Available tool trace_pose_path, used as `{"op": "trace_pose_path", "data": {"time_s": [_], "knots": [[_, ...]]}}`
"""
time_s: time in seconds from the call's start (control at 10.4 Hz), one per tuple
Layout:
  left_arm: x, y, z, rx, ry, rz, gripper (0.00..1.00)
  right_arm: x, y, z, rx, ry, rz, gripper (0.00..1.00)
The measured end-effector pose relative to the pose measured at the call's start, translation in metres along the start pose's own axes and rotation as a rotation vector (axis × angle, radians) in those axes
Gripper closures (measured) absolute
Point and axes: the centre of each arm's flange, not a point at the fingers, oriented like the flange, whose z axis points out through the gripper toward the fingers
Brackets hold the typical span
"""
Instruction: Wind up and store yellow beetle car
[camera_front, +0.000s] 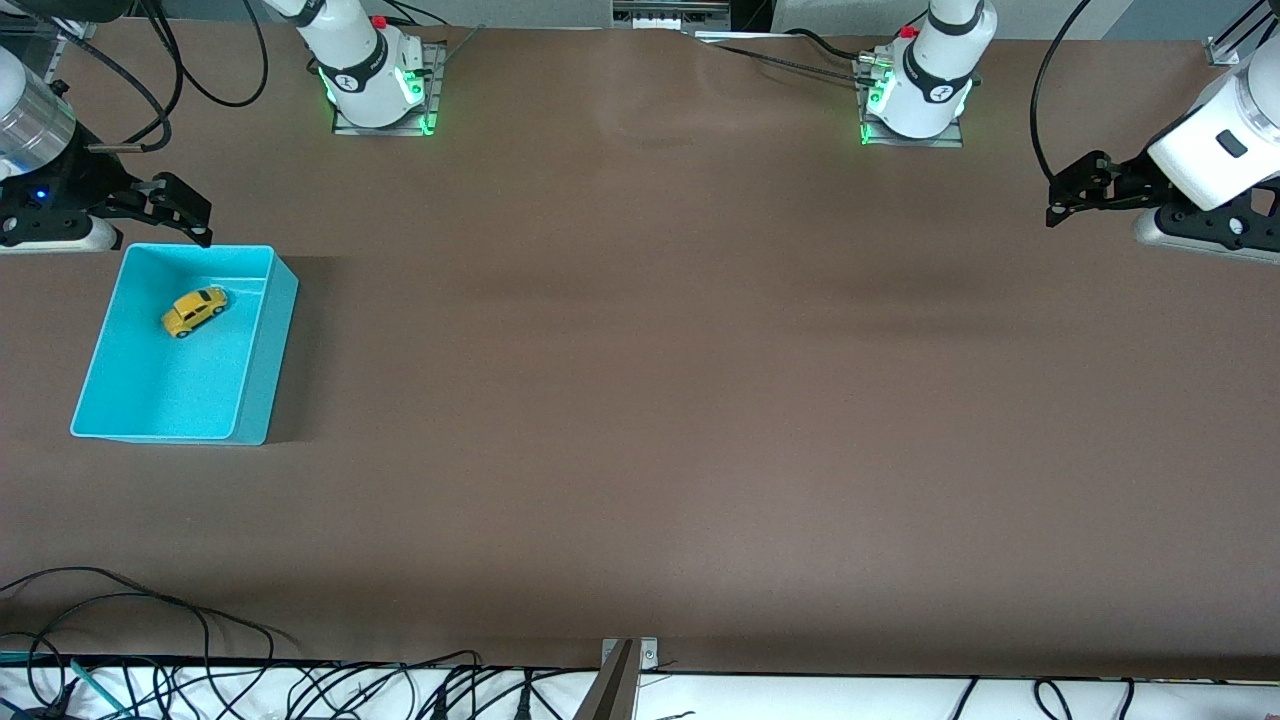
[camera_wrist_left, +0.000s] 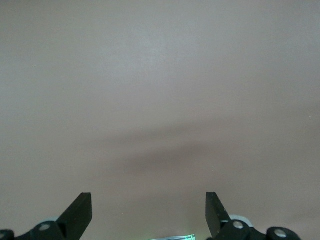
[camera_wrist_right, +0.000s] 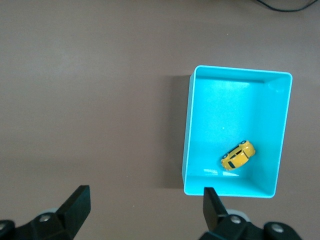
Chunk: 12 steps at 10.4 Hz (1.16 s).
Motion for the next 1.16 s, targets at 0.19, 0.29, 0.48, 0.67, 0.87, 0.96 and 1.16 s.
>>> {"op": "trace_pose_path", "data": {"time_s": [0.19,0.29,0.48,0.67,0.87,0.96,1.16], "knots": [[0.0,0.0,0.0,0.0,0.0,0.0,0.0,0.002,-0.009,0.004,-0.004,-0.009,0.005,0.0],[0.0,0.0,0.0,0.0,0.0,0.0,0.0,0.003,-0.006,0.007,-0.003,-0.015,0.009,0.0],[0.0,0.0,0.0,0.0,0.0,0.0,0.0,0.0,-0.006,0.014,0.022,-0.083,0.008,0.0],[0.0,0.0,0.0,0.0,0.0,0.0,0.0,-0.005,-0.01,0.011,0.024,-0.132,-0.002,0.0],[-0.001,0.0,0.001,-0.001,-0.007,0.0,0.0,-0.004,-0.012,0.009,0.023,-0.136,-0.008,0.0],[-0.001,-0.001,0.001,-0.001,-0.008,-0.001,0.0,-0.003,-0.012,0.009,0.023,-0.138,-0.008,0.0],[-0.001,-0.001,0.001,-0.001,-0.009,-0.002,0.0,-0.002,-0.012,0.011,0.023,-0.143,-0.008,0.0]]}}
